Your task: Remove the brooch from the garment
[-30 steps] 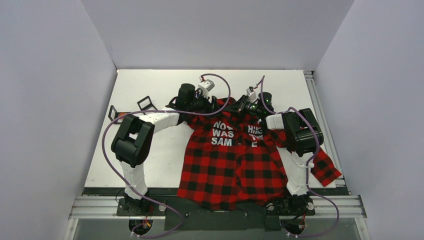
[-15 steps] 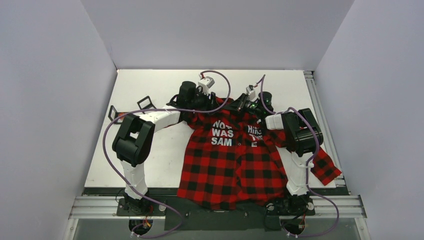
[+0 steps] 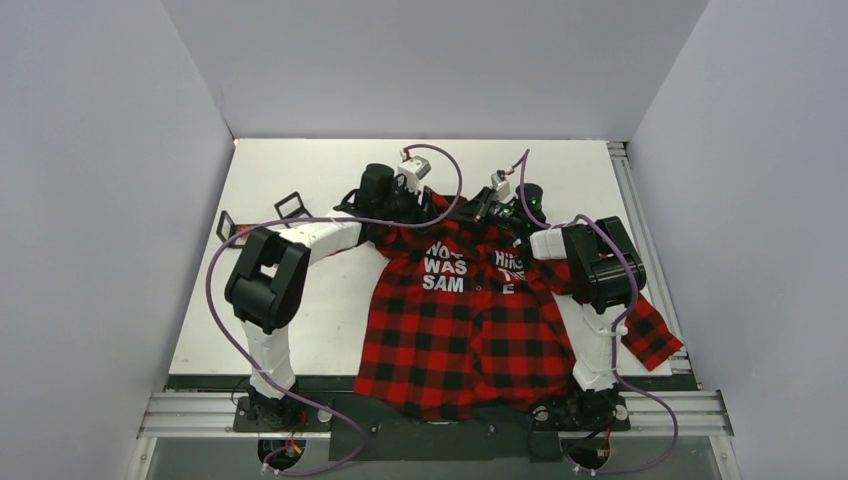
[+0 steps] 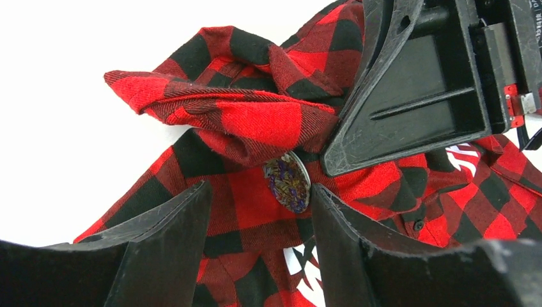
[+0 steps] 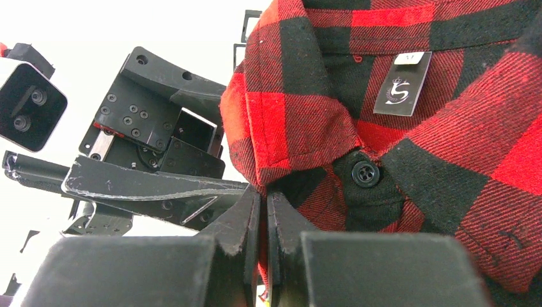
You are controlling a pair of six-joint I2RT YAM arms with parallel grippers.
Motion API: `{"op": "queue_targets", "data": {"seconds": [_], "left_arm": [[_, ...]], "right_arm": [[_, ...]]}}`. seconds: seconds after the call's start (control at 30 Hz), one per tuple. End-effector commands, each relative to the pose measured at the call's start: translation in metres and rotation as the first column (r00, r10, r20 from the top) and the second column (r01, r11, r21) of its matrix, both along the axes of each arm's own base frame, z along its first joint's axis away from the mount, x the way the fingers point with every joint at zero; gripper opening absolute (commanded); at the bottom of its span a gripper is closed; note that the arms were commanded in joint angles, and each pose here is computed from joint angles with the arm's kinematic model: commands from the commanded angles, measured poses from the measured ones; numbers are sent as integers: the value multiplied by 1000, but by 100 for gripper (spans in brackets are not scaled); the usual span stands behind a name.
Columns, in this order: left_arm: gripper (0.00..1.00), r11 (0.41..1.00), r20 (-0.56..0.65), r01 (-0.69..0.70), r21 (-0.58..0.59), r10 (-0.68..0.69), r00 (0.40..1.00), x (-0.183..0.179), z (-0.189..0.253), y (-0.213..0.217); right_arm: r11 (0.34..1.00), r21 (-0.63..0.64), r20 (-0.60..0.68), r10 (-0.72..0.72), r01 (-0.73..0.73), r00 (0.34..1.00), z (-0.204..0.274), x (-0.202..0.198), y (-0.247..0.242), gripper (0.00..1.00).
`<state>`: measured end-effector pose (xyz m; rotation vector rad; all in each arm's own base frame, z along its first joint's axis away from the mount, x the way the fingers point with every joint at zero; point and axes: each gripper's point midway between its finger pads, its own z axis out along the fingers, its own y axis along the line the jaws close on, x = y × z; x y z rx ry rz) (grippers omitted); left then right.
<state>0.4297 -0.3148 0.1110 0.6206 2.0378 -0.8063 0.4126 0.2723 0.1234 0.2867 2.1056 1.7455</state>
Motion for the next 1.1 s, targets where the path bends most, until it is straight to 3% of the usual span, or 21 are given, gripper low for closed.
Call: {"op": "queue_targets", "data": {"seconds": [0.0,0.3,0.43,0.5,0.7,0.83,0.9,1.07], "left_arm": [[53,999,53,-28,30,26,998,14,9,0],[22,999,54,-32,29,30,998,15,7,2],[15,1000,58,5,-13,-4,998,9,14,-4],[17,1000,56,11,-22,-9,998,8,15,-6],[34,999,37,11,-35,-10,999,10,14,-9],[37,999,28,5,-41,-4,1000,13,13,-11],[36,999,24,5,-43,-4,1000,14,12,-11],[17,995,5,20,-101,-19,1000,12,18,-9]], "right_arm": [[999,40,96,31,-35,995,24,-4,6,0],[999,41,94,31,-35,995,24,-4,7,0],[999,39,88,24,-27,996,21,-3,6,0],[999,39,90,23,-27,996,22,-2,6,0],[999,40,90,28,-32,996,22,-4,6,0],[998,42,90,37,-40,995,23,-6,8,0],[998,47,95,40,-44,995,25,-6,8,0],[998,52,97,36,-41,995,25,-5,7,0]]}}
